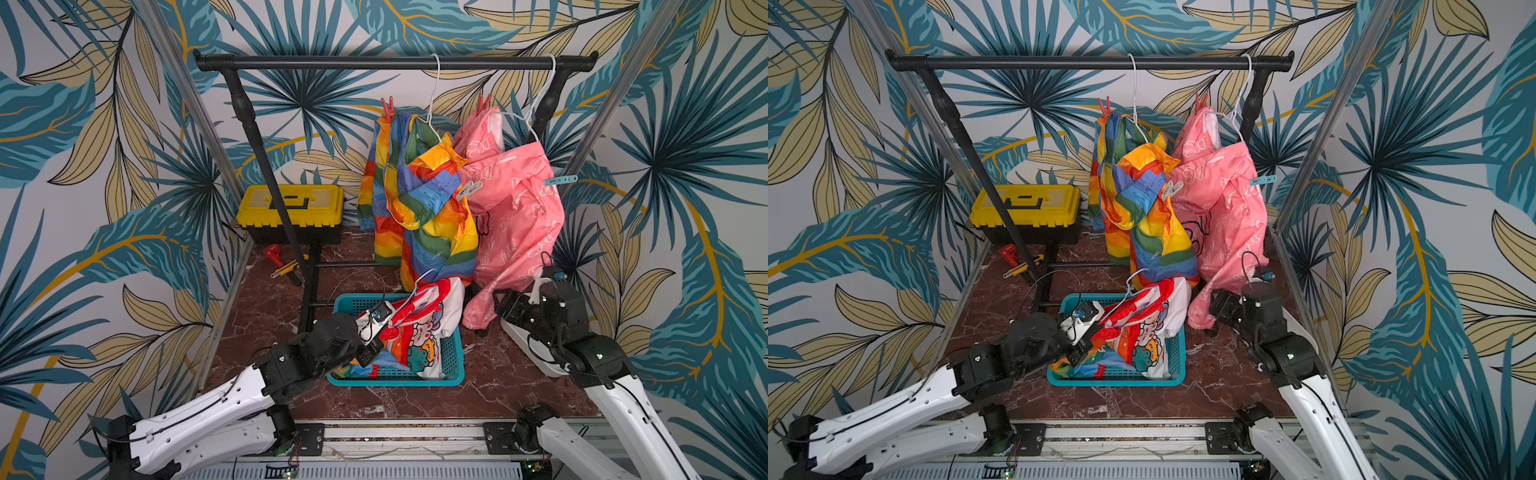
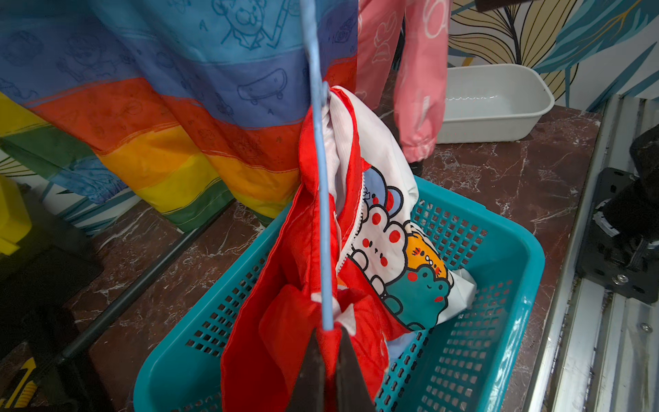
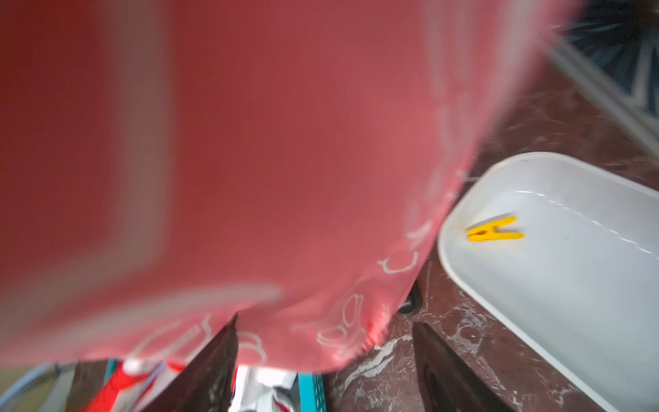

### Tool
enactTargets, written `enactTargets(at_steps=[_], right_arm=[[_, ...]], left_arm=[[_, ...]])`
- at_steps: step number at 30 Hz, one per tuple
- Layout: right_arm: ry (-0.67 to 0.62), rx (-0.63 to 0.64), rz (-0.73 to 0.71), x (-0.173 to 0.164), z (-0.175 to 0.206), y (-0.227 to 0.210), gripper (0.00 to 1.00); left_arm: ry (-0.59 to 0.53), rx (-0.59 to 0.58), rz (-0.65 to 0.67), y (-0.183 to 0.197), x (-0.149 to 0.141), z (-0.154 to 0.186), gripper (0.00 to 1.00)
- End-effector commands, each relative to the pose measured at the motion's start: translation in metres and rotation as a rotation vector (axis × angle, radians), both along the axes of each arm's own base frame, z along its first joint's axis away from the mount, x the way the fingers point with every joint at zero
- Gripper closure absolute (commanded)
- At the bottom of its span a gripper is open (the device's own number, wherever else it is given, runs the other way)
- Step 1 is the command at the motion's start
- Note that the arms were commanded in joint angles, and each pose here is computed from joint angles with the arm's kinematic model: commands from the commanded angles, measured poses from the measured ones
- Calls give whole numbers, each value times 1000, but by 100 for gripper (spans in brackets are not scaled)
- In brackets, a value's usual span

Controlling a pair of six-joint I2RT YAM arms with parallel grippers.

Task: Remove the clothespins securing jackets to the hanger
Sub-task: Place the hanger in the basket.

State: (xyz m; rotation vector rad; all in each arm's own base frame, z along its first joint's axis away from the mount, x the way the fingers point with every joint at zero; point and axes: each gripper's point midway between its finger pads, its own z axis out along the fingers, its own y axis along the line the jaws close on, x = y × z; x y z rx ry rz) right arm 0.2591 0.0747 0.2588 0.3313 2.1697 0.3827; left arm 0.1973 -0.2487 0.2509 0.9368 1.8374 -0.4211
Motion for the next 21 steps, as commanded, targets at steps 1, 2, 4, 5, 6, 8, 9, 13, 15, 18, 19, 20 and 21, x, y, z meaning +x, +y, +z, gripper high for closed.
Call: enactTargets(at_steps=[1,2,4,5,6,8,9,13,15,18,19,20,21], right_arm=[[-70,-145,106,2,7,33,23],[-115,-236,33,-3,17,26,24],[-184,-304,-102,-18,30,10,21],[-206,-296,-98,-23,33,13,22],[-239,-298,-54,-27,36,26,22],[-335,-369,20,-35,48,62,22],[-375,-438,33,-39,56,76,21],[-434,-643,92,-45,72,130,11],[-452,-661,146,-42,69,149,8],[-488,-585,237,-36,66,162,7],[-483,-558,228,-32,66,155,7],[-469,-551,224,-29,64,150,7],[-451,-550,228,-25,60,145,7]], left_arm=[[-26,-71,11,-7,9,26,100],[-25,-67,19,-6,11,26,100],[-25,-71,33,-4,12,26,100],[-25,-75,38,-3,13,26,100],[-27,-79,43,-1,14,26,100],[-23,-81,54,1,17,25,100],[-21,-80,60,2,18,25,100],[-16,-94,54,4,17,26,100],[-19,-103,48,4,16,28,100],[-17,-114,45,7,13,31,100],[-15,-116,41,8,11,31,100],[-14,-120,41,10,10,32,100],[-11,-124,42,11,9,33,100]])
